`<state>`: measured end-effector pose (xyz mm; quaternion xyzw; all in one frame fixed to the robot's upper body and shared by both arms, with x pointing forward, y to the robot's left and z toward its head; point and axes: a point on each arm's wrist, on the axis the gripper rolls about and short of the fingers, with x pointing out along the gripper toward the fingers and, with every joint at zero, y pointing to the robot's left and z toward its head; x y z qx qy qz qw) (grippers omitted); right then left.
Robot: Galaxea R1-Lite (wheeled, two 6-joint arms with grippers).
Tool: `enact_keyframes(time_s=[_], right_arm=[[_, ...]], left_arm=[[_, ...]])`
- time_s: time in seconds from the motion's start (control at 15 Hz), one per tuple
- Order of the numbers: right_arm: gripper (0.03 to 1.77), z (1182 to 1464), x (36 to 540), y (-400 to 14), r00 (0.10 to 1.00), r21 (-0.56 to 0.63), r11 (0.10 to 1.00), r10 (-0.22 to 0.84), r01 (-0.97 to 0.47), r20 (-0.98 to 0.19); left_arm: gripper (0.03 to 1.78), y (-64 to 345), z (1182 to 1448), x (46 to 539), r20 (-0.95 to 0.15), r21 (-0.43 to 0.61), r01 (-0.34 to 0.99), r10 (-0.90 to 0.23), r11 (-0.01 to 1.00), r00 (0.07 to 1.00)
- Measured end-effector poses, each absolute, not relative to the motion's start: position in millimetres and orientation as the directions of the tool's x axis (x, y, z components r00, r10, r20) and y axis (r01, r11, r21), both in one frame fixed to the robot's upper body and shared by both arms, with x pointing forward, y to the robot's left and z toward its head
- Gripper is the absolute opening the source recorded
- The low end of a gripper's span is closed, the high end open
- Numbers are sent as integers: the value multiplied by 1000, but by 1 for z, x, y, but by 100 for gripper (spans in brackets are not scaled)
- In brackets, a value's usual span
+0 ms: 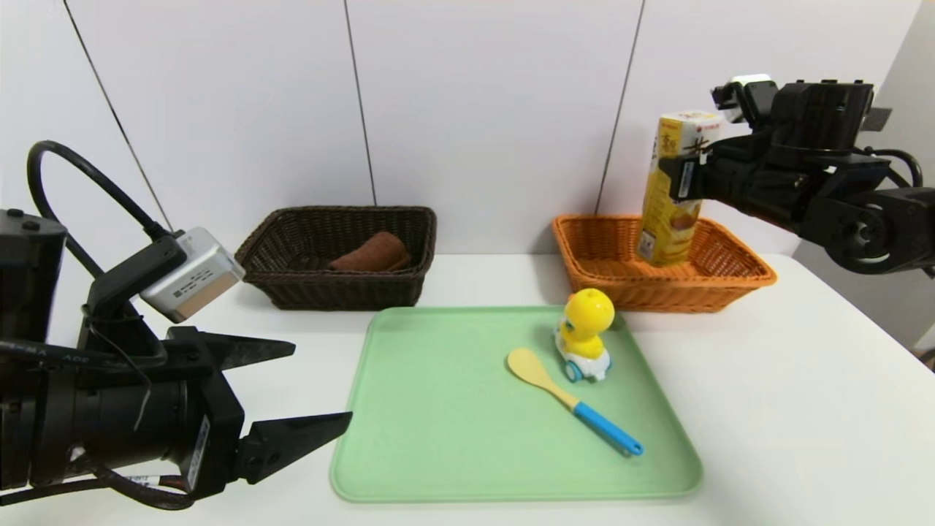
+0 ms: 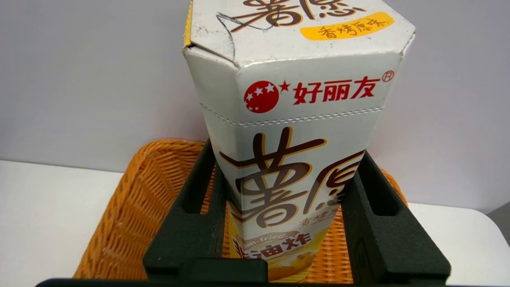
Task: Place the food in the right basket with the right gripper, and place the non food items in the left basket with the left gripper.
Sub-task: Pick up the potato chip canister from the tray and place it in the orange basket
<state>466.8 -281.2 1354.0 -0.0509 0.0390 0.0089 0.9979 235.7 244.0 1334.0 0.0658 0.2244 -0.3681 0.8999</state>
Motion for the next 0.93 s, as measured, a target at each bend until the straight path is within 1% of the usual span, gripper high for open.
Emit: enact_keyframes(time_s=[0.13,0.33,0.67,0.93], right_arm=[[81,1351,477,-282,997,-102,995,-13,5,-78],[81,1343,486,-281,995,-105,994,-18,8,-94],[121,1333,490,-280,993,-108,994,-12,-1,-118],[142,1331,485,-281,990,-109,994,6,-22,-141]], left_arm=[[169,243,1333,237,-457,-48,691,-631,721,627],[169,242,1331,239,-465,-49,690,-628,722,624],[169,240,1329,242,-477,-55,689,-625,723,618],[169,239,1326,245,-489,-61,685,-620,726,613]])
